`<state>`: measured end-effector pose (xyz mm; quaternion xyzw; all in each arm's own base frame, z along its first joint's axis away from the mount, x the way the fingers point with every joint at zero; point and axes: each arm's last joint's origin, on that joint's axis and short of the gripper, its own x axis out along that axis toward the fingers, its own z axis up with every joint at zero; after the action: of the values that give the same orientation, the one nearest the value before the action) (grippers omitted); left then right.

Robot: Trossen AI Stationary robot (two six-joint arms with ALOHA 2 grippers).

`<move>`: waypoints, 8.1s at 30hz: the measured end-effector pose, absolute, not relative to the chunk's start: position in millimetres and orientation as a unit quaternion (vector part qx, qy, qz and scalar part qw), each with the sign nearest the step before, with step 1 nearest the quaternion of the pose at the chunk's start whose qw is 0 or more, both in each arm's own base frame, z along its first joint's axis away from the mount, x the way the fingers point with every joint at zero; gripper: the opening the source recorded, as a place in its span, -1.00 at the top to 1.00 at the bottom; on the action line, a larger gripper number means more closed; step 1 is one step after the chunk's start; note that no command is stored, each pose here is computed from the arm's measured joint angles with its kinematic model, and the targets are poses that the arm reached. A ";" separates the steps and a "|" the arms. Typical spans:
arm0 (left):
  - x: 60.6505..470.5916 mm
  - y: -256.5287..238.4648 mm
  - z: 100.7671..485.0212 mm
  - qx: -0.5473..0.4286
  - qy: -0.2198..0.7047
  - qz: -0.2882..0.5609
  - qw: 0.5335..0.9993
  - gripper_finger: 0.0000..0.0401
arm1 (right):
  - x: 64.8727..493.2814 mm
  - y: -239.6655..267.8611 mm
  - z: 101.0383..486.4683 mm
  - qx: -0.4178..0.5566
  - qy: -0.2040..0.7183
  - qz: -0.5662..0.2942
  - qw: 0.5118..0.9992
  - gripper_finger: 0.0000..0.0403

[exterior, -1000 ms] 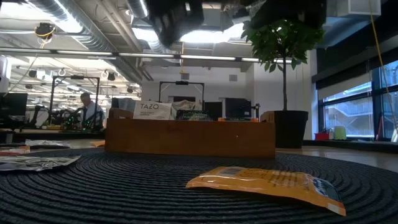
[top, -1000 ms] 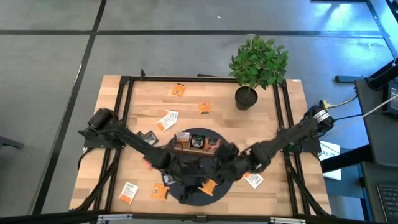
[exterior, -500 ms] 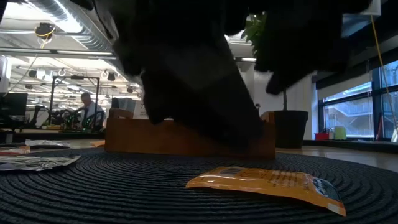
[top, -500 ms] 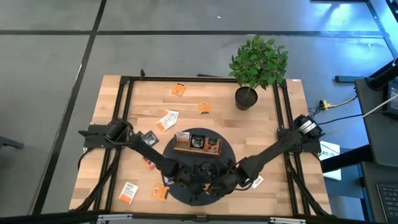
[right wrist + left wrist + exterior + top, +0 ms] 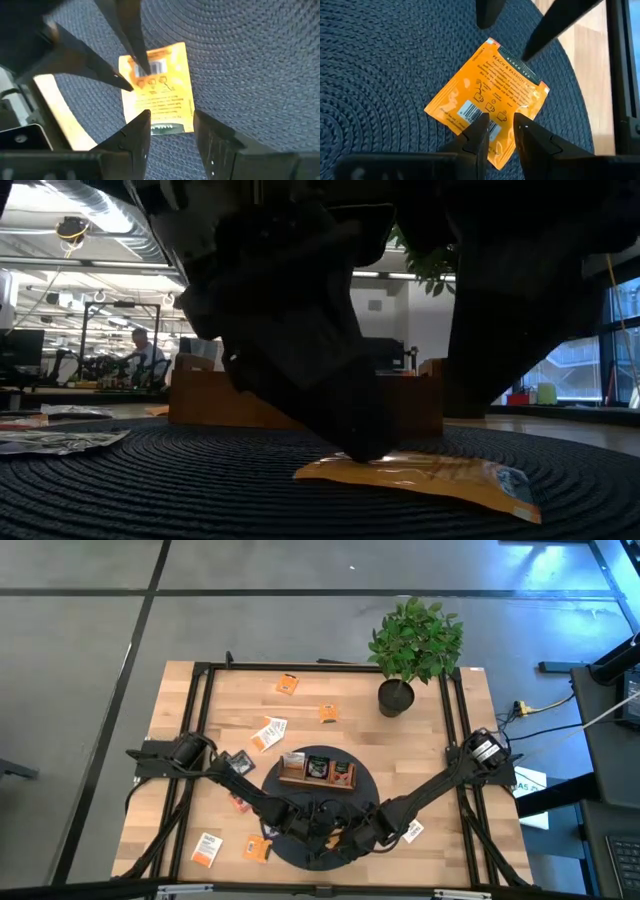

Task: Pick & Place Tea
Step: Put the orange tea bag into the right section of the wooden organizer

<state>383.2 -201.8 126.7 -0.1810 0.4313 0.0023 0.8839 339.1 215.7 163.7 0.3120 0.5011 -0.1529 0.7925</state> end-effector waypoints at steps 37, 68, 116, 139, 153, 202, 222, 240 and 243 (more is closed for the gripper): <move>377.6 -200.4 139.1 -0.120 0.426 0.002 0.897 0.57 | 337.9 214.2 162.5 0.310 0.515 -0.154 0.784 0.25; 377.5 -203.6 109.4 -0.131 0.457 0.030 0.879 0.57 | 314.8 251.3 160.4 0.378 0.489 -0.183 0.765 0.25; 378.8 -207.4 109.4 -0.194 0.450 0.031 0.871 0.57 | 294.0 249.0 99.5 0.581 0.305 -0.185 0.732 0.25; 379.5 -208.6 113.8 -0.183 0.439 0.021 0.880 0.57 | 292.9 244.2 115.5 0.549 0.313 -0.168 0.757 0.80; 378.3 -199.7 173.7 -0.026 0.356 -0.047 0.933 0.57 | 290.4 241.6 137.5 0.516 0.316 -0.140 0.784 0.97; 346.9 -21.8 342.3 -0.360 0.263 -0.176 0.878 0.57 | 282.8 211.2 325.8 -0.768 0.268 0.050 0.579 0.95; 345.3 -36.0 343.7 -0.374 0.278 -0.220 0.857 0.57 | 303.0 201.2 339.9 -0.821 0.235 0.029 0.519 0.94; 342.7 -32.6 345.9 -0.355 0.281 -0.270 0.850 0.57 | 302.0 205.3 340.1 -0.823 0.214 0.050 0.524 0.94; 342.3 -37.2 345.8 -0.351 0.283 -0.276 0.849 0.57 | 303.5 203.5 340.7 -0.821 0.217 0.043 0.527 0.94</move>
<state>342.3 -37.2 345.8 -0.3512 0.2830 -0.2761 0.8487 303.5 203.5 340.7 -0.8209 0.2167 0.0434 0.5266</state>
